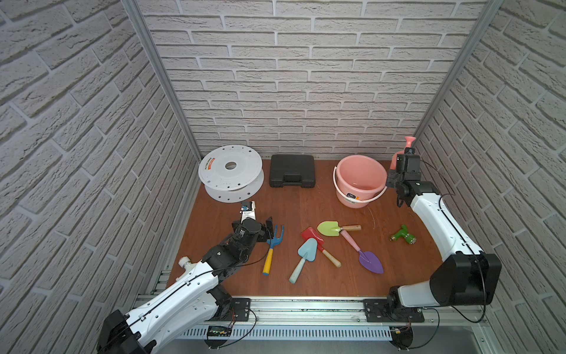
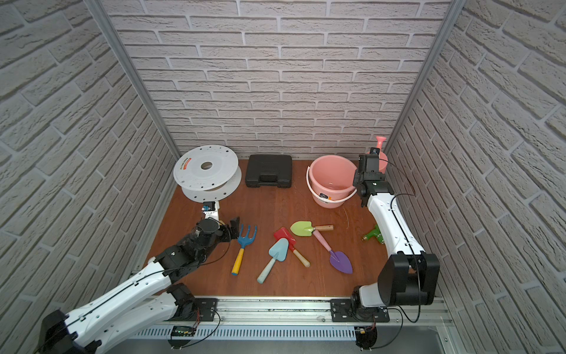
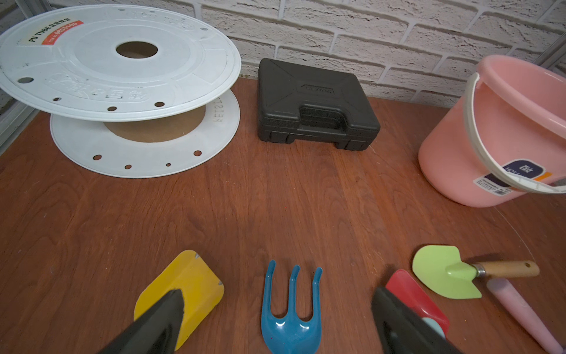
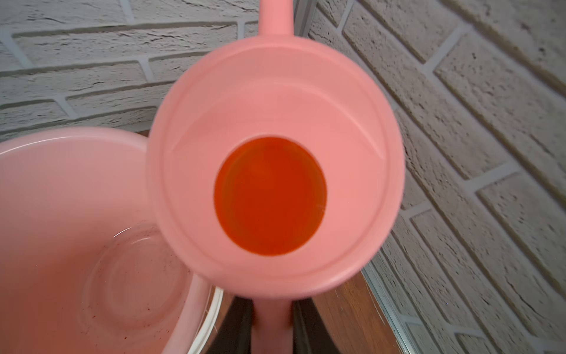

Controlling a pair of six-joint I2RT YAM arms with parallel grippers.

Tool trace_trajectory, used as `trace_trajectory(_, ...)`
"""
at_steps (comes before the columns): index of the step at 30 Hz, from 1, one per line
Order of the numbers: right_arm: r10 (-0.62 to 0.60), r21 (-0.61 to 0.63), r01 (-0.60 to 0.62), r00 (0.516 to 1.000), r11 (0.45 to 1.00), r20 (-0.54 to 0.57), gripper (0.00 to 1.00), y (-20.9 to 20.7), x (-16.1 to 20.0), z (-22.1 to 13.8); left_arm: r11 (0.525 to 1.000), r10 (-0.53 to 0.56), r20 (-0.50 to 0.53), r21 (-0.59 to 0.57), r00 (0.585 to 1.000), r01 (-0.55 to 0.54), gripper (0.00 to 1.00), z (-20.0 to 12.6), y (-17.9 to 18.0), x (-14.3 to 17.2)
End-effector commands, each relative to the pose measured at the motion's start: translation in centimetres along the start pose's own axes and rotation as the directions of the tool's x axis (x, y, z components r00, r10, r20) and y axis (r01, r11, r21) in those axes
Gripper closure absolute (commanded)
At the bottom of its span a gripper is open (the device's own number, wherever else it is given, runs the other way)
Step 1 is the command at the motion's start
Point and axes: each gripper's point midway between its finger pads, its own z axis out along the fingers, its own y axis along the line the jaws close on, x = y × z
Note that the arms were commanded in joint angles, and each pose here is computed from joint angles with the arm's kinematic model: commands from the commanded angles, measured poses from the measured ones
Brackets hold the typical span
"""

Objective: Organize the gardening tools
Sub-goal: Move the container to the center of the board.

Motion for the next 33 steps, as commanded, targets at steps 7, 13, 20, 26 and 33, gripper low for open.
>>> trace_trajectory(7, -0.007, -0.153, 0.009, 1.000, 0.988, 0.013, 0.97, 1.4, -1.0, 5.2, 0.999, -0.009, 0.015, 0.032, 1.000, 0.008, 0.02, 0.0, -1.1, -1.1)
trace_trajectory(13, -0.064, -0.359, 0.068, 0.998, 0.931, 0.023, 0.97, 5.3, 0.7, 5.5, 0.999, -0.011, 0.011, 0.035, 1.000, 0.011, 0.02, 0.1, -1.2, -0.9)
trace_trajectory(20, -0.037, -0.476, 0.034, 0.999, 0.879, 0.003, 0.97, 7.2, 2.7, 3.1, 1.000, -0.009, 0.011, 0.026, 1.000, 0.009, 0.02, 0.2, -1.0, -0.9)
trace_trajectory(26, -0.031, -0.512, 0.022, 1.000, 0.859, -0.007, 0.97, 8.2, 4.2, -0.1, 1.000, -0.011, 0.006, 0.009, 1.000, 0.011, 0.02, 0.3, -0.7, -0.7)
trace_trajectory(33, -0.011, -0.461, 0.014, 1.000, 0.887, 0.009, 0.97, 6.8, 5.2, -1.4, 1.000, -0.012, 0.006, -0.002, 1.000, 0.012, 0.02, 0.3, -0.5, -0.6)
